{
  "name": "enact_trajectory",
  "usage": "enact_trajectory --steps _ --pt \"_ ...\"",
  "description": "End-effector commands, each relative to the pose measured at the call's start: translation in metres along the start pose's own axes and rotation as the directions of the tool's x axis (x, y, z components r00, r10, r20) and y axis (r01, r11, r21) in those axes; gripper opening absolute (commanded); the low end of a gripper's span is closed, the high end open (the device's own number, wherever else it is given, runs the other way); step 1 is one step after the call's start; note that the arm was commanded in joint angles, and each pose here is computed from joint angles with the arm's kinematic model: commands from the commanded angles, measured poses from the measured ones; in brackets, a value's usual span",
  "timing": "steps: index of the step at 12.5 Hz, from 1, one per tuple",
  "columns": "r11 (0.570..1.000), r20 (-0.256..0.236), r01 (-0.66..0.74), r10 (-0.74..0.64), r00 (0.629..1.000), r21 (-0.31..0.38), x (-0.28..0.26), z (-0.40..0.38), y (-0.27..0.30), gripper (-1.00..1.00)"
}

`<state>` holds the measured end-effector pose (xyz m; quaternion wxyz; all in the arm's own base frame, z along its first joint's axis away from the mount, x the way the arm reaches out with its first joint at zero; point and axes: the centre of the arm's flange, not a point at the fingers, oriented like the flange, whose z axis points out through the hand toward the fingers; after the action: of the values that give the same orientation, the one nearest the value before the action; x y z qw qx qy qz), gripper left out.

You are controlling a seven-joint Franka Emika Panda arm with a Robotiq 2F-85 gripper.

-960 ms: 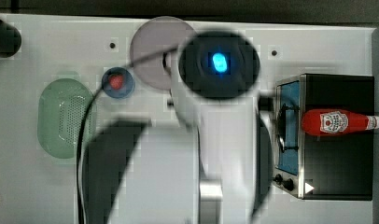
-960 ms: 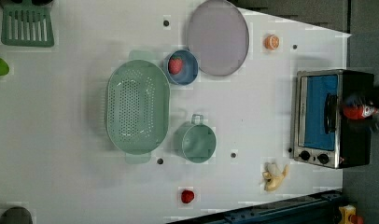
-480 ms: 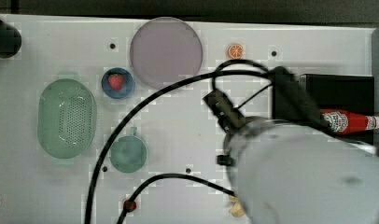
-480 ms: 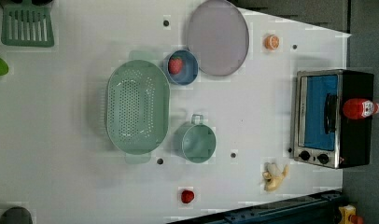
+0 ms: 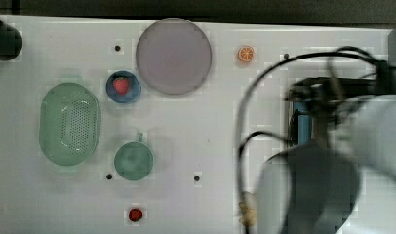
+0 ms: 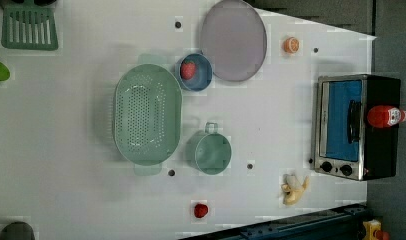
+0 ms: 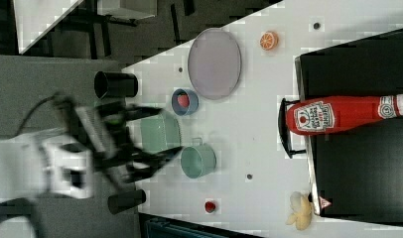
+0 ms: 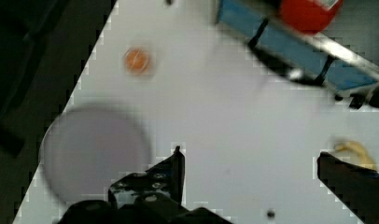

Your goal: Pick Ketchup from oven and place it on table.

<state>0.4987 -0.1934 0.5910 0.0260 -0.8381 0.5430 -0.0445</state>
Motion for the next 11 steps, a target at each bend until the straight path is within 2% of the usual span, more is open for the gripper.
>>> enact_trajectory --steps 1,3,6,11 --pt "0.983 -0.040 -0.183 0.183 0.982 0.018 0.067 0.018 0.059 1.00" --pt "0.973 -0.069 -0.230 0.230 0.971 0.005 0.095 0.042 0.068 1.00" --pt "0.956 -0.078 -0.289 0.284 0.956 -0.050 0.129 0.080 0.072 1.00" --pt "0.914 -0.002 -0.401 0.402 0.916 -0.063 0.164 0.148 0.072 1.00"
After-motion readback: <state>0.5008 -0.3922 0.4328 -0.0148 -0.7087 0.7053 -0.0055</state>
